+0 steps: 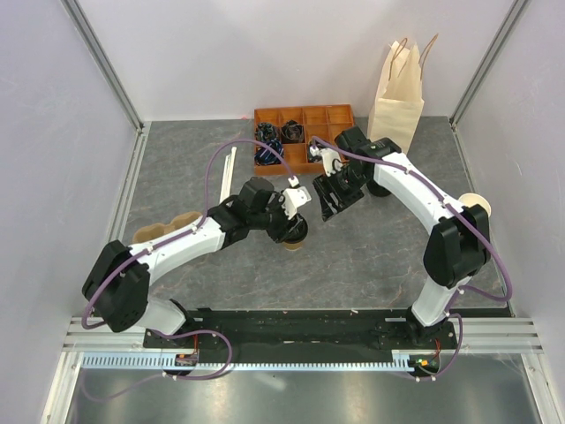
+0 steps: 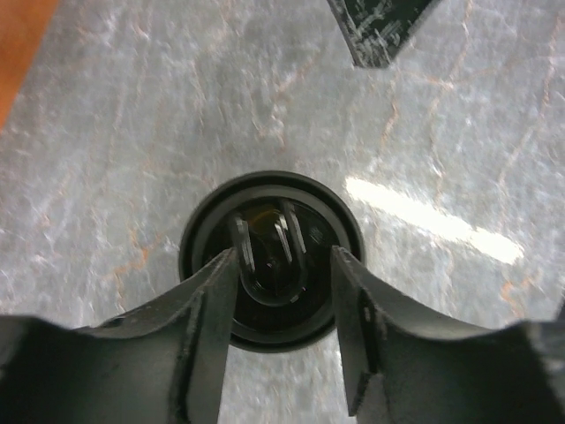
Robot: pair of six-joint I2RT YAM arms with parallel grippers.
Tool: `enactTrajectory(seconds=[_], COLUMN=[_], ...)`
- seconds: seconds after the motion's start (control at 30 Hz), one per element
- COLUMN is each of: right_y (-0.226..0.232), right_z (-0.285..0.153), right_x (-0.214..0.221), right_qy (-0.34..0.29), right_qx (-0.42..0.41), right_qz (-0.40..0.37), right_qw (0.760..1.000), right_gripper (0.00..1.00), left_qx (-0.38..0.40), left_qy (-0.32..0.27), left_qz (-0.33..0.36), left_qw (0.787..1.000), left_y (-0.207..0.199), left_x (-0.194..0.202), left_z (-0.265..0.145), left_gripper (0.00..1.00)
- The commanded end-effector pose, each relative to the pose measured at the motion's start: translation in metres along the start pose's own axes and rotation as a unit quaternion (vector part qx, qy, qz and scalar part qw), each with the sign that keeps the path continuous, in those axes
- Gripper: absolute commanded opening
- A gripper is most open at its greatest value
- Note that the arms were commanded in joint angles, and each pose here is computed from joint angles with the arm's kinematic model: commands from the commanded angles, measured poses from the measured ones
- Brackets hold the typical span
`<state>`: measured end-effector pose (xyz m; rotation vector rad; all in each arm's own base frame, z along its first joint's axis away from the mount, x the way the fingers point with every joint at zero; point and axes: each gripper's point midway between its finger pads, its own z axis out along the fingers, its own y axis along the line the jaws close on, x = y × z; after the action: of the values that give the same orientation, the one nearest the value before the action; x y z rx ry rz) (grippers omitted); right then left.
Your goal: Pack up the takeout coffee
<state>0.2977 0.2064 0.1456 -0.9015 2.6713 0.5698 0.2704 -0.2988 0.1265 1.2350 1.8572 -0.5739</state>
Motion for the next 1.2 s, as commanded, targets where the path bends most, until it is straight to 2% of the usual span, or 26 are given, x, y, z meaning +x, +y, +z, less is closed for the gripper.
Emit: enactTrajectory(seconds=[0.0,0.3,0.47,0.5,0.53,0.67,0.7,0.73,0.8,1.0,1.17], right_y=[0.0,-0.012,-0.007,-0.005,-0.004,0.012,0.011,0.01,0.023,0.053,0.055], right_z=[-0.013,-0.029,-0.024,-0.027,-0.019,-0.016,-0.017,-0.005,-0.004,0.04,0.066], right_x=[-0.013,-0.023,-0.017,-0.023,-0.013,-0.013,-0.025,-0.012,-0.019,-0.001,-0.004], right_qy=[-0.034,-0.057,-0.065,-0.087,-0.081,-0.135,-0.173,-0.169,-0.204,-0.2,-0.189], right_qx=[-0.008,-0.035,-0.048,-0.051,-0.057,-0.083,-0.078,-0.074,-0.066,-0.034,-0.014], right_qz=[-0.007,0.005,0.02,0.016,0.026,0.036,0.023,0.026,-0.012,-0.086,-0.092], right_qw=[0.999,0.998,0.997,0.995,0.995,0.987,0.982,0.983,0.977,0.975,0.978], right_gripper=[0.72,0.75,0.75,0.75,0.75,0.77,0.78,0.79,0.8,0.79,0.77], left_qx=[0.018,0.018,0.021,0.018,0.018,0.016,0.015,0.008,0.003,-0.011,-0.023], left_qy=[-0.007,-0.019,-0.029,-0.039,-0.042,-0.059,-0.063,-0.071,-0.069,-0.076,-0.086], left_qz=[-0.01,-0.039,-0.087,-0.091,-0.112,-0.186,-0.19,-0.22,-0.256,-0.331,-0.35], left_qw=[1.0,0.999,0.996,0.995,0.993,0.981,0.98,0.973,0.964,0.94,0.932], left_y=[-0.007,-0.005,-0.004,-0.004,-0.001,0.008,0.01,0.015,0.017,0.033,0.044], left_x=[-0.026,-0.038,-0.033,-0.036,-0.033,-0.02,-0.017,-0.017,-0.007,0.009,0.013], left_z=[-0.025,-0.053,-0.069,-0.076,-0.08,-0.096,-0.099,-0.105,-0.107,-0.114,-0.12], left_gripper=[0.56,0.61,0.62,0.63,0.63,0.65,0.66,0.66,0.66,0.67,0.67])
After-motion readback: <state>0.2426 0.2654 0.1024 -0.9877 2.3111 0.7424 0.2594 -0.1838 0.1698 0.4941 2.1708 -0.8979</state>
